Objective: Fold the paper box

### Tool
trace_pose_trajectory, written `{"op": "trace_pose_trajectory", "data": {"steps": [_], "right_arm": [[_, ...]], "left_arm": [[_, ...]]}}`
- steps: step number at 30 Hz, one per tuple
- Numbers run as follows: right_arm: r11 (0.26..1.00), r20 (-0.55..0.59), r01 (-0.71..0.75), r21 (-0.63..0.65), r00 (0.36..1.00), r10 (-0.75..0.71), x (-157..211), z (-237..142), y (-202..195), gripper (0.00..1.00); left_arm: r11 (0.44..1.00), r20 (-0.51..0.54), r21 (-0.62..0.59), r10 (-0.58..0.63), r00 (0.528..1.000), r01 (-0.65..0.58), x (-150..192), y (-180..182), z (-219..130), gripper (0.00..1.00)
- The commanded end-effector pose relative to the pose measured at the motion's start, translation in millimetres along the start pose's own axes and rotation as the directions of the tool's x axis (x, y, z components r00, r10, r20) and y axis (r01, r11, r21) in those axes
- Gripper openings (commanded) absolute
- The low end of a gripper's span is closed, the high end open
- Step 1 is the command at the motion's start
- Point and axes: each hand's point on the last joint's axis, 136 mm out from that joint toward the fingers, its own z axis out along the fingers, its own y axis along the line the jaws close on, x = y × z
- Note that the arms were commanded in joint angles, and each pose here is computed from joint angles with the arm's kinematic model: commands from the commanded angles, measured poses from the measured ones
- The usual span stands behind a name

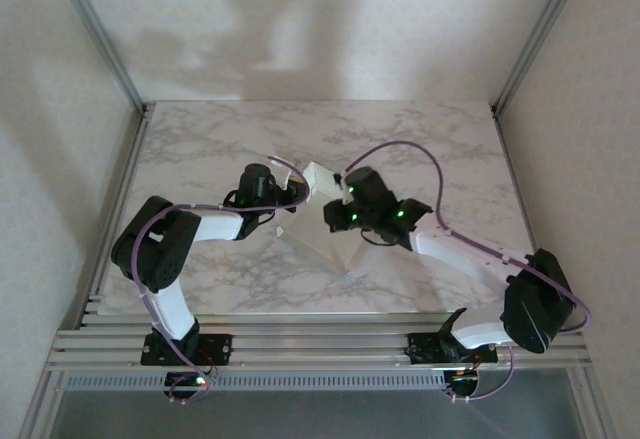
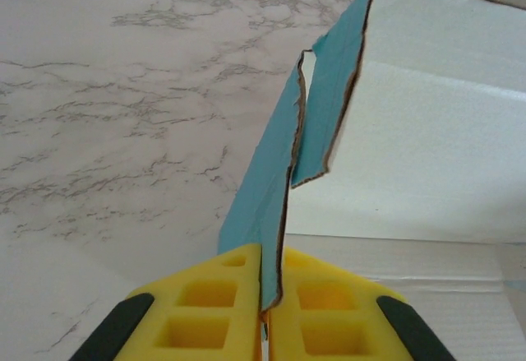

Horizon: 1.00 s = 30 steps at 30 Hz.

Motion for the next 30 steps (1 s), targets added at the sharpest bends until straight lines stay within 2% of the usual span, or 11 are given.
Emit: {"op": "trace_pose_trajectory", "data": {"steps": [1,7,13,20,30], "right_arm": [[0.999,0.023,0.031,-0.041,0.999,-0.03,-28,-22,1,0.11],[0.988,0.072,-0.062,-0.139,0.995,0.073,-88,-20,-27,0.22],[0.968,0.063,-0.157,-0.198,0.983,0.173,-124,18,-50,0.34],[0.945,0.044,-0.234,-0.229,0.967,0.25,-131,67,-65,0.41],[0.94,-0.003,-0.213,-0.266,0.975,0.22,-123,90,-54,0.49]], "left_arm": [[1.0,-0.09,0.022,-0.004,0.996,0.006,27,-6,-2,0.1],[0.999,-0.09,0.051,-0.001,0.996,0.006,27,-12,-2,0.1],[0.998,-0.098,0.067,0.009,0.995,-0.002,27,-15,-3,0.1],[0.998,-0.109,0.063,0.015,0.994,-0.008,27,-15,-2,0.1],[0.998,-0.115,0.056,0.02,0.993,-0.014,19,-15,0,0.09]]}}
